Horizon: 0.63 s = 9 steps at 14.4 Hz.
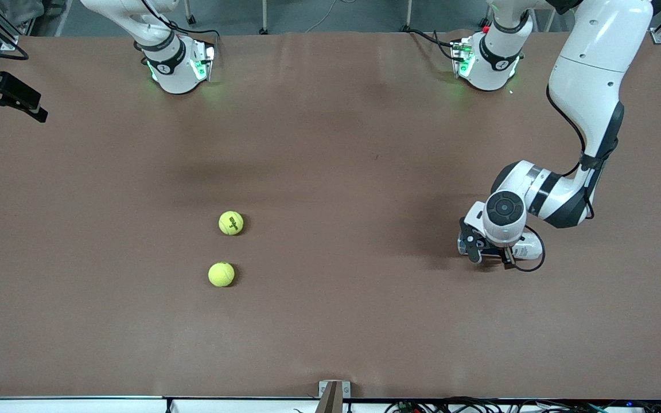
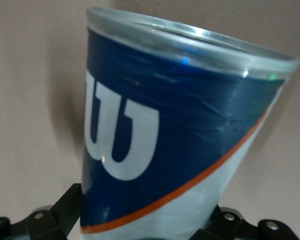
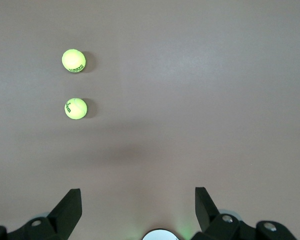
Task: Insert tennis ball vertically with right arm
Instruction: 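Grasp the ball can with the left gripper and tilt it upright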
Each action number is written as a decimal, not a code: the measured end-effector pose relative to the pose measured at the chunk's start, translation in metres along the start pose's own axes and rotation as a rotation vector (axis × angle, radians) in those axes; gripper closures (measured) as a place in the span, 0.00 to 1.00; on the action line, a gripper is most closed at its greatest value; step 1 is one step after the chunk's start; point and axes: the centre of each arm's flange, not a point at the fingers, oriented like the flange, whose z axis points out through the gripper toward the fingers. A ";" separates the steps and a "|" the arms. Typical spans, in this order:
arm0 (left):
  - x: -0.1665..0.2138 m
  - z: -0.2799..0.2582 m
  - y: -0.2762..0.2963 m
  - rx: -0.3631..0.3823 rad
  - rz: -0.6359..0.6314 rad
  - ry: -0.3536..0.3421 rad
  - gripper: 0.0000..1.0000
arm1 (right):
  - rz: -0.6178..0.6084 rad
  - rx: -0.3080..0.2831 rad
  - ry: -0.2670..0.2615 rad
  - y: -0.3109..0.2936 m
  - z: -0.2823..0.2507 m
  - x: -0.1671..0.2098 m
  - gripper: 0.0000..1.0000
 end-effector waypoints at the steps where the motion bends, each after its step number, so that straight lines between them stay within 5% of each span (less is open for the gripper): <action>1: 0.000 0.000 0.000 0.001 0.003 0.001 0.08 | 0.000 0.000 0.000 0.000 0.000 0.000 0.00; 4: 0.000 -0.001 -0.001 0.005 0.010 0.003 0.19 | 0.000 0.000 0.000 0.000 0.000 0.000 0.00; 9: 0.003 -0.002 0.000 0.010 0.020 0.003 0.22 | 0.000 0.000 -0.001 0.000 0.000 0.000 0.00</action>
